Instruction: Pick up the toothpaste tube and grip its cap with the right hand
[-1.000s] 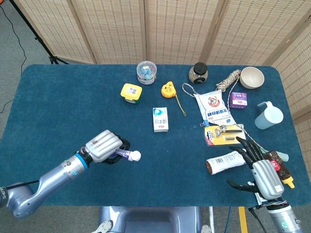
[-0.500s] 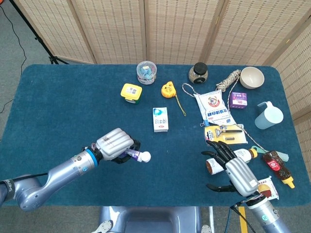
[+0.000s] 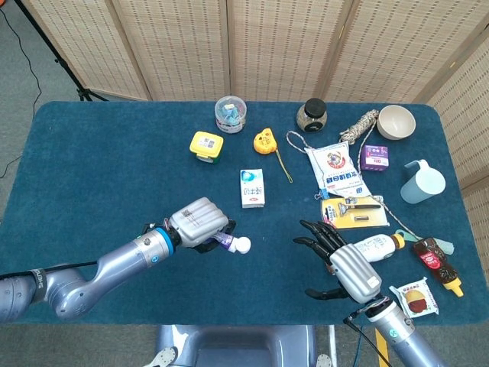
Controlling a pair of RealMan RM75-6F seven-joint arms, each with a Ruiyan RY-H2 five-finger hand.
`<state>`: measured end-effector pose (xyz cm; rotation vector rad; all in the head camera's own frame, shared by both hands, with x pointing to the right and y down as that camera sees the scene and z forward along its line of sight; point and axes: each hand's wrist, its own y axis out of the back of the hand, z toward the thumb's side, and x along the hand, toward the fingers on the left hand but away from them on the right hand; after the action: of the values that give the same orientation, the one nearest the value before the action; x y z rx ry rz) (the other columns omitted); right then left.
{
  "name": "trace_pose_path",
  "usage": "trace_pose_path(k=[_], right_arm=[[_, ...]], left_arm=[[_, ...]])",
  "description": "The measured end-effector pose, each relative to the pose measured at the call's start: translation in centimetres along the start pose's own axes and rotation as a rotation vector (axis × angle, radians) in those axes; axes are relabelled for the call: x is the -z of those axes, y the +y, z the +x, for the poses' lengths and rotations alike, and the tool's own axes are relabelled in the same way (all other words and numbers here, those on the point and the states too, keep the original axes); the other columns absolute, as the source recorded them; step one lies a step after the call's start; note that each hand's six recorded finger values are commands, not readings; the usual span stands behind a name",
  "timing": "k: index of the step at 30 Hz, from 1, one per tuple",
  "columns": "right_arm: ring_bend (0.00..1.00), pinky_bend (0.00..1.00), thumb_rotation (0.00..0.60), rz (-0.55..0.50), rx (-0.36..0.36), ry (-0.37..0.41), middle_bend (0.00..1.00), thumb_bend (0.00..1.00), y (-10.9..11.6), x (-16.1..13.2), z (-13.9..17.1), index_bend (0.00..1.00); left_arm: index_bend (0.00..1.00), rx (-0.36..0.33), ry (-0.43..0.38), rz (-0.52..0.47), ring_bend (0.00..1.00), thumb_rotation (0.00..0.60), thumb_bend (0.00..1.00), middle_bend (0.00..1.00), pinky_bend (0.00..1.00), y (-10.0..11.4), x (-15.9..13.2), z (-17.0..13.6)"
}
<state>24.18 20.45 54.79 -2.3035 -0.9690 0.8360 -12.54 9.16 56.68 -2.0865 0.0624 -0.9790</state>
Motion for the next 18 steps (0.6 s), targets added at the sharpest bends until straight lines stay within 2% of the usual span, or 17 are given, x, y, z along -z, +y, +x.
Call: trace_pose_path(k=[18], right_arm=[[0.00, 0.00, 0.600, 0.031, -0.038, 0.018, 0.00, 0.00, -1.3, -0.6, -1.4, 0.16]], left_arm=[[0.57, 0.017, -0.012, 0.041, 0.51, 0.600, 1.00, 0.53, 0.53, 1.4, -2.1, 3.3]])
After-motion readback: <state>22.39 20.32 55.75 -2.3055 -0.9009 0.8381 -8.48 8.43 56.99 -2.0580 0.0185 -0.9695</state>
